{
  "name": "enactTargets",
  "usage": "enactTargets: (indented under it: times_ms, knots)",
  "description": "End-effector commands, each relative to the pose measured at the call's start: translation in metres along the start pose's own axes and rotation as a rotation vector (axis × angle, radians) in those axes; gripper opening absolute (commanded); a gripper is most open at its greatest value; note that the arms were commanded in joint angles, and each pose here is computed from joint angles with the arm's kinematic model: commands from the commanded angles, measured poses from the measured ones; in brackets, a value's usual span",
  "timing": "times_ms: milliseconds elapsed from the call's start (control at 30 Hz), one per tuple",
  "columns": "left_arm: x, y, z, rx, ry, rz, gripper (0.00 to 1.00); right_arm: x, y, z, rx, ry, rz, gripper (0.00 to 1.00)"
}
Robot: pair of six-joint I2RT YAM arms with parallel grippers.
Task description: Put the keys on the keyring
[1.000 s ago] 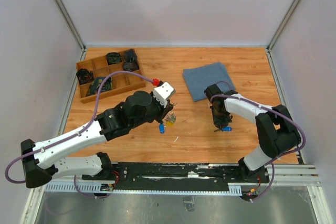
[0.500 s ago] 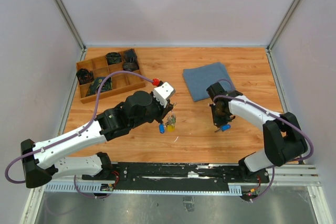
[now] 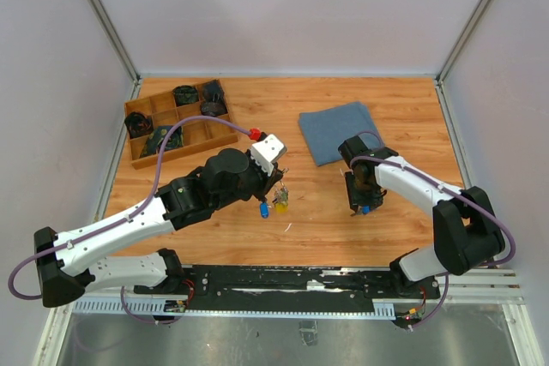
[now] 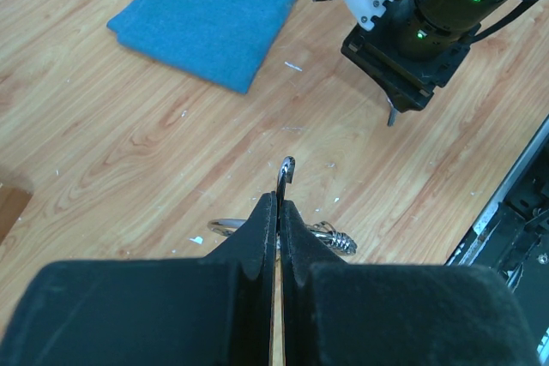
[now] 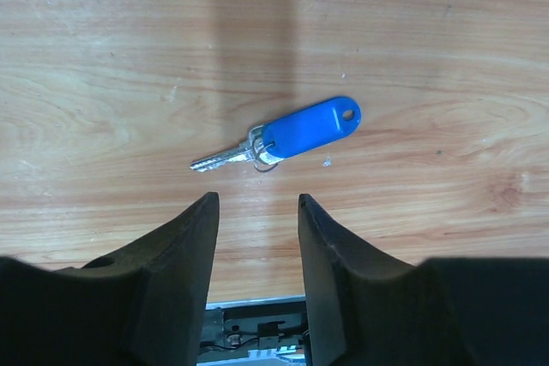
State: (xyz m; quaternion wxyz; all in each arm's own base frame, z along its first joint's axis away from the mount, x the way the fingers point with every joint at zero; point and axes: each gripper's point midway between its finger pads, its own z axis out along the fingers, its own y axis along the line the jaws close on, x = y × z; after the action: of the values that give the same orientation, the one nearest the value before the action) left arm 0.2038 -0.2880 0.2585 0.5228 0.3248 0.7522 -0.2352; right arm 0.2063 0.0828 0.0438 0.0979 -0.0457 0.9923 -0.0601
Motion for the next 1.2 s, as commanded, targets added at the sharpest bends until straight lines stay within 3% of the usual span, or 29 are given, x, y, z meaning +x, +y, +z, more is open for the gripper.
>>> enactTargets:
  times_ms: [0, 500, 700, 1167]
  knots:
    - [-0.025, -0.002, -0.001, 0.011, -0.065, -0.023, 0.0, 0.014, -0.012, -0.001, 0.07, 0.039, -0.009, 0.44]
    - [-0.025, -0.001, -0.004, 0.006, -0.065, -0.026, 0.01, 0.015, -0.005, 0.018, 0.052, 0.111, -0.057, 0.36]
    - [-0.026, -0.002, -0.003, 0.01, -0.068, -0.026, 0.01, 0.016, -0.007, 0.022, 0.057, 0.125, -0.063, 0.25]
    - [-0.028, -0.004, -0.003, 0.02, -0.072, -0.027, 0.01, 0.012, -0.008, 0.03, 0.045, 0.131, -0.081, 0.12]
